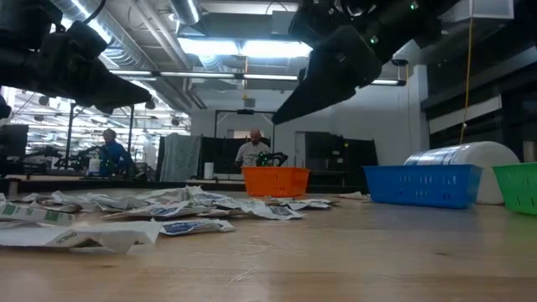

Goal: Pick & Place First Aid Supplies
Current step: Put the gray towelette pack into the orange basket

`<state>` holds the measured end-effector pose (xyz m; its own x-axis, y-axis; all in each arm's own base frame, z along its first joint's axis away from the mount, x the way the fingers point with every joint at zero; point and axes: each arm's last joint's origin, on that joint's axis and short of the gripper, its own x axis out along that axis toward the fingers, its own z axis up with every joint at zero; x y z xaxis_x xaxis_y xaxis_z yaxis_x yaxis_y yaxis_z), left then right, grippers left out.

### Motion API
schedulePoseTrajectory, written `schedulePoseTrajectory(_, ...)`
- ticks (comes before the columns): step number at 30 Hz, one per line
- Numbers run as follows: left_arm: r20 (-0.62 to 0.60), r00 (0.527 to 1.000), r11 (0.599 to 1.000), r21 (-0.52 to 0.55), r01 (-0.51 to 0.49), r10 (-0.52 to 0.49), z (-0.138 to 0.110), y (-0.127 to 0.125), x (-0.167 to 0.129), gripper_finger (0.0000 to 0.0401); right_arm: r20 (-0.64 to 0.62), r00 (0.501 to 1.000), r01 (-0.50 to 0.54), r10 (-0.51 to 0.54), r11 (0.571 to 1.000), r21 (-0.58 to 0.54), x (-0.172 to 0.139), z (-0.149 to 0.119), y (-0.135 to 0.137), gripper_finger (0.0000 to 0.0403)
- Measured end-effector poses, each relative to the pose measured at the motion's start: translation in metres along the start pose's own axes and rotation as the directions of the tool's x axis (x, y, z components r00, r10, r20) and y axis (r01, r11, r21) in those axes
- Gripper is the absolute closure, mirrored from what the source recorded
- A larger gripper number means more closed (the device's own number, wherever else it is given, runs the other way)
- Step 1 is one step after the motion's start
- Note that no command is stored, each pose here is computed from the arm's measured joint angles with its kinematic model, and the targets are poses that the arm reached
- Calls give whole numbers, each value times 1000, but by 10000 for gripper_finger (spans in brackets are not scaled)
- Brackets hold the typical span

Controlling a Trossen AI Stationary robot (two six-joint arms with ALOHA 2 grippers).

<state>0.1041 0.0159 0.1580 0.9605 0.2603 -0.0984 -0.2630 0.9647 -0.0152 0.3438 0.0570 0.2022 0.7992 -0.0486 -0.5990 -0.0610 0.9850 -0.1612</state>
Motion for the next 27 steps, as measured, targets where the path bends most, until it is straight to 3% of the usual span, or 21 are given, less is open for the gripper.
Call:
schedulePoseTrajectory(4, 0, 1000, 1000, 0, 0, 0, 0, 0, 0, 309, -98, 995, -26, 21, 998, -49, -4, -2, 8, 237)
schedulePoseTrajectory(10, 0, 1000, 1000, 0, 0, 0, 0, 0, 0, 310, -138, 989, -63, 45, 990, -129, -4, -5, 21, 237)
schedulePoseTrajectory(19, 0, 1000, 1000, 0, 0, 0, 0, 0, 0, 309, -220, 975, -40, -2, 982, -183, 18, -23, 28, 237)
schedulePoseTrajectory(24, 1, 1000, 1000, 0, 0, 0, 0, 0, 0, 309, -239, 966, 50, -100, 977, -208, 27, -30, 25, 237)
schedulePoseTrajectory(27, 1, 1000, 1000, 0, 0, 0, 0, 0, 0, 308, -263, 960, 42, -93, 980, -196, 31, -34, 22, 237)
